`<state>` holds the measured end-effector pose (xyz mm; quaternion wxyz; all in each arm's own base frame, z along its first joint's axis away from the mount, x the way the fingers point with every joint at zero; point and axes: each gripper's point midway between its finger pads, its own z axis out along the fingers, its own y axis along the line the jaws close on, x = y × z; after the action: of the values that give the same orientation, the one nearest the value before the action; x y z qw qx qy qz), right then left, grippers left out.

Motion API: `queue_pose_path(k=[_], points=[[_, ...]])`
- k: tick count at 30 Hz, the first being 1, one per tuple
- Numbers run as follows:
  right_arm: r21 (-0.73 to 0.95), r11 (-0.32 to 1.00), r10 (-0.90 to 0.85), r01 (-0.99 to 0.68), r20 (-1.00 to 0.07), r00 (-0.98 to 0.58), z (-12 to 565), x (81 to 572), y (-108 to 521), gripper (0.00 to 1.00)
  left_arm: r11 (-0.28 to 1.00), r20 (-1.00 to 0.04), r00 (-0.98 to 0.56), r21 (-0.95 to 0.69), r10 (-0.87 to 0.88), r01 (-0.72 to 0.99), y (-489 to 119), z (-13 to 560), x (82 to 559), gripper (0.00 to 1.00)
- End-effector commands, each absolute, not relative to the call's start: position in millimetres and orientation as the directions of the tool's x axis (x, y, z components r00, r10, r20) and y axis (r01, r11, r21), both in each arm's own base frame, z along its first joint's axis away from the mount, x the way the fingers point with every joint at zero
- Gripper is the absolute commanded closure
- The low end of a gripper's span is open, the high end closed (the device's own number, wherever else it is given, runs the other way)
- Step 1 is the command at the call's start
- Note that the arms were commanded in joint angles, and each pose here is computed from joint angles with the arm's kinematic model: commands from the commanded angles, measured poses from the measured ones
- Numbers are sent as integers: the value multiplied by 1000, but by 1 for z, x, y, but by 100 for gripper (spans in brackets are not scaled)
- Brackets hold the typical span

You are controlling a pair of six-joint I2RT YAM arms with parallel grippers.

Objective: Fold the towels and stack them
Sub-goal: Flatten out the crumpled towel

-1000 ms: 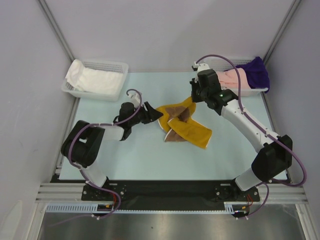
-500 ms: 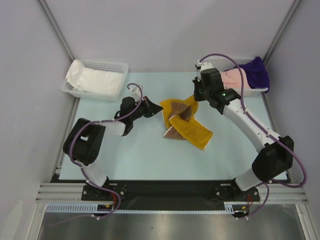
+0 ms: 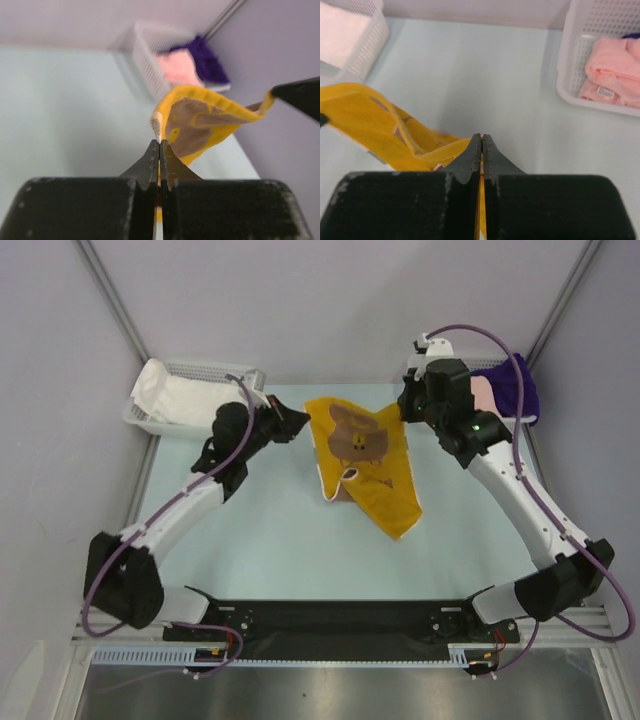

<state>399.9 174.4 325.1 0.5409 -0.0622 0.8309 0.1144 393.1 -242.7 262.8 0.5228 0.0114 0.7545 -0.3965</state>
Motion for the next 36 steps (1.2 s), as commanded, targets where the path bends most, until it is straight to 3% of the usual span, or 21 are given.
queue_pose_path(k=[1,11,24,30,34,36], points=[[183,956,135,-229,-968,-210,415,380,161,100,748,-889,-229,-458,-397,480,-214,362,371,100],[207,904,244,-375,-968,54,514,293,153,100,743,-935,-26,-299,-355,599,-188,465,286,100],[250,784,369,-568,-923,104,581,215,149,100,664,-914,120,-187,-388,724,-165,542,198,100],[248,818,321,-519,-946,54,571,244,160,100,661,-923,30,-252,-383,707,-181,538,229,100],[269,833,254,-483,-962,-97,519,311,186,100,701,-927,-78,-331,-368,631,-195,502,282,100],[307,829,225,-468,-948,-224,467,355,201,100,710,-920,-184,-384,-345,590,-207,459,321,100]])
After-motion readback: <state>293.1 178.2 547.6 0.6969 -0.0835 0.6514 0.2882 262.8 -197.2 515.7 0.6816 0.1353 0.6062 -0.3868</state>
